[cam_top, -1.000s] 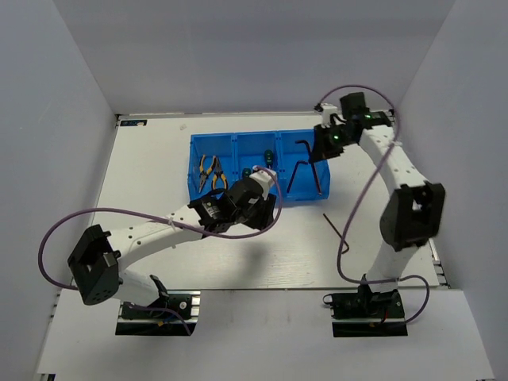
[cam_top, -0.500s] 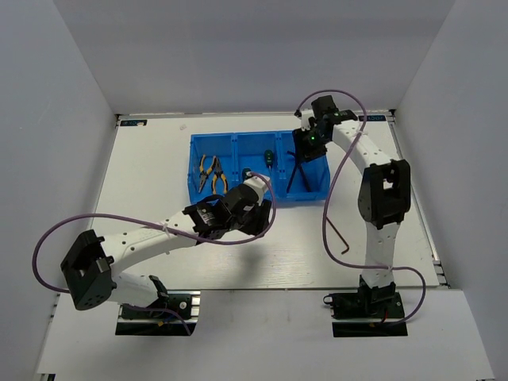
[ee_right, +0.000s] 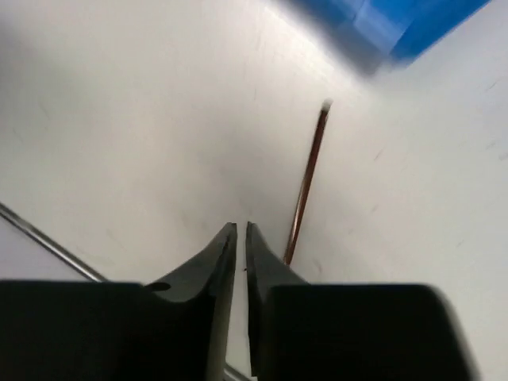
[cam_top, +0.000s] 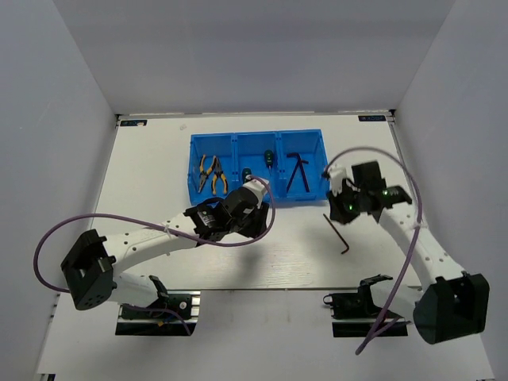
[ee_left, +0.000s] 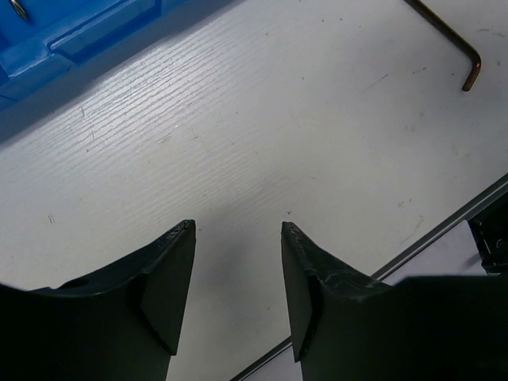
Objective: Sort the tools into containers
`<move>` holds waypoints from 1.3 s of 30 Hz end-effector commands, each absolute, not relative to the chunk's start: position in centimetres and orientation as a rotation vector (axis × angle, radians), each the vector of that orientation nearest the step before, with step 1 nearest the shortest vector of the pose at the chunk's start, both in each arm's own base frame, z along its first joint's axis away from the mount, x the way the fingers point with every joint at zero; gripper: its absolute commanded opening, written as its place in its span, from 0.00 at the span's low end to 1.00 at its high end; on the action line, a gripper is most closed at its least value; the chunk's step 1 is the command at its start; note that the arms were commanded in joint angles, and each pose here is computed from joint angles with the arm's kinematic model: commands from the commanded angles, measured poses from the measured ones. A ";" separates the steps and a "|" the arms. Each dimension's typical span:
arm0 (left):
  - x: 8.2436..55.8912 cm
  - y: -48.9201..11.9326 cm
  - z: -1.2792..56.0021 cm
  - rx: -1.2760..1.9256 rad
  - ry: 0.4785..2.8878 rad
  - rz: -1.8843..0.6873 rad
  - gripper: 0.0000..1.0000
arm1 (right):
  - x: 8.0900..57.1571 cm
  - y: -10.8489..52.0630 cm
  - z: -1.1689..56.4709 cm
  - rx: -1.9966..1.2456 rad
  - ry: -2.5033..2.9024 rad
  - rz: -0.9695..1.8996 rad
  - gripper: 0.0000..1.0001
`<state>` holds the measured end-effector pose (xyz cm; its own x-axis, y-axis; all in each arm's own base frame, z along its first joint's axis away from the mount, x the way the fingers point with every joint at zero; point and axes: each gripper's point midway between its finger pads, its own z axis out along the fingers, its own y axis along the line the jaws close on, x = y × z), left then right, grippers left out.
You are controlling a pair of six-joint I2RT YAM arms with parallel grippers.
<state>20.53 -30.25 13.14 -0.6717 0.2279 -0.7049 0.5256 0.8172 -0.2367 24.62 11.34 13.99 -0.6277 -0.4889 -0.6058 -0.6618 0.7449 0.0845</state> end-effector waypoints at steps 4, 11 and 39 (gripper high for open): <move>20.4 -30.8 13.9 0.546 2.281 -0.603 0.61 | 20.8 7.8 6.3 -0.997 2.524 0.263 0.46; 20.5 -30.3 14.1 0.524 2.284 -0.587 0.64 | 22.4 7.7 4.0 -0.957 2.579 0.231 0.52; 20.5 -28.7 15.3 0.466 2.266 -0.551 0.65 | 17.4 7.6 0.1 -1.075 2.745 0.415 0.00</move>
<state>20.24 -29.00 12.93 -0.6875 0.1992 -0.6983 0.4840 0.8426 -0.2362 22.63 7.01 1.24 -0.6998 -0.6153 -0.3627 -0.6667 0.7450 0.0225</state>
